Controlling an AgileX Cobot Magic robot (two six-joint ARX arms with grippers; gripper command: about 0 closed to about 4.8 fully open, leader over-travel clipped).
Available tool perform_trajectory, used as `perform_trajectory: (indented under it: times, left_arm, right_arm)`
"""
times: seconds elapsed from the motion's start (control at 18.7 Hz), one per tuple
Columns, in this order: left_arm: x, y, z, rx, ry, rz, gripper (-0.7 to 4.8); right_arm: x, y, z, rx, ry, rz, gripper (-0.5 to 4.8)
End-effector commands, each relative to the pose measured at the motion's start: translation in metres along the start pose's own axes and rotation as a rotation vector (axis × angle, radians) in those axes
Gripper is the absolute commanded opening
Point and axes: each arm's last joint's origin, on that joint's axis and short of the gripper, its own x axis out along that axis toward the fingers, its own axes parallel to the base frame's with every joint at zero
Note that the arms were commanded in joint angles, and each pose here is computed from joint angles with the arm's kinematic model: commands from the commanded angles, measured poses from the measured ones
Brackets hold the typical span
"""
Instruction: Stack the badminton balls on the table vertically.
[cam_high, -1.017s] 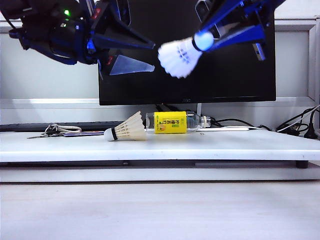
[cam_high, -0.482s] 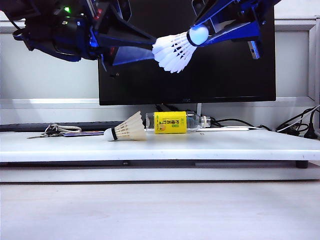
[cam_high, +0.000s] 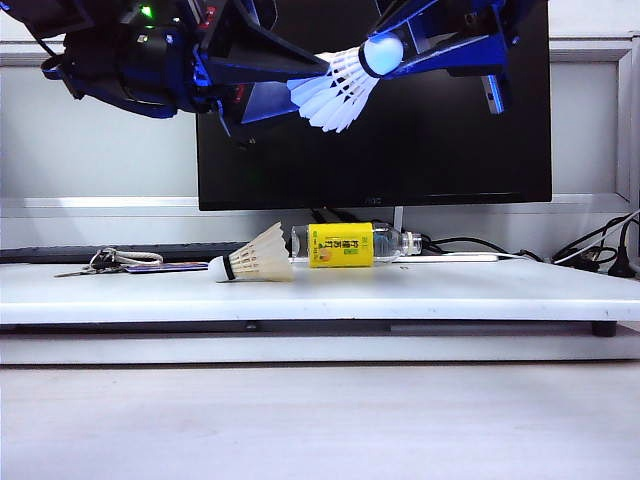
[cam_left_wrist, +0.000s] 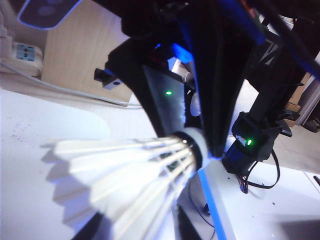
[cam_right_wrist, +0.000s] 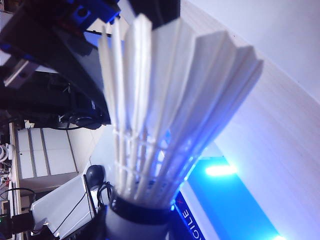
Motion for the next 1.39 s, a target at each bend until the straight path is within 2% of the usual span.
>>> perform_trajectory:
  times: [0.05,0.43,0.64,0.75,1.28,1.39]
  left_arm:
    - [0.0,-0.001,0.002,0.006,-0.004,-0.003,1.72]
    - [-0.004,0.0,0.002,-0.02,-0.006,0.002,1.72]
    - [-0.011,0.001,0.001,-0.03,-0.018,-0.002,1.11]
    - [-0.011,0.001,0.001,-0.027,-0.019,-0.008,0.51]
    - [-0.011,0.0,0.001,-0.019,-0.032,-0.06,0.47]
    - [-0.011,0.0,0.001,-0.019,-0.034,-0.068,0.46]
  right_arm:
    - [0.0,0.003,0.0,-0.024,-0.004,0.01,1.34]
    - [0.0,0.002,0.0,-0.024,0.005,-0.028,1.34]
    - [0.0,0.001,0.0,-0.024,0.011,-0.054,1.34]
    - [0.0,0.001,0.0,-0.024,0.011,-0.054,1.34]
    - [0.0,0.001,0.002,-0.042,-0.001,-0.057,1.4]
    - [0.0,0.001,0.002,-0.045,-0.003,-0.057,1.61]
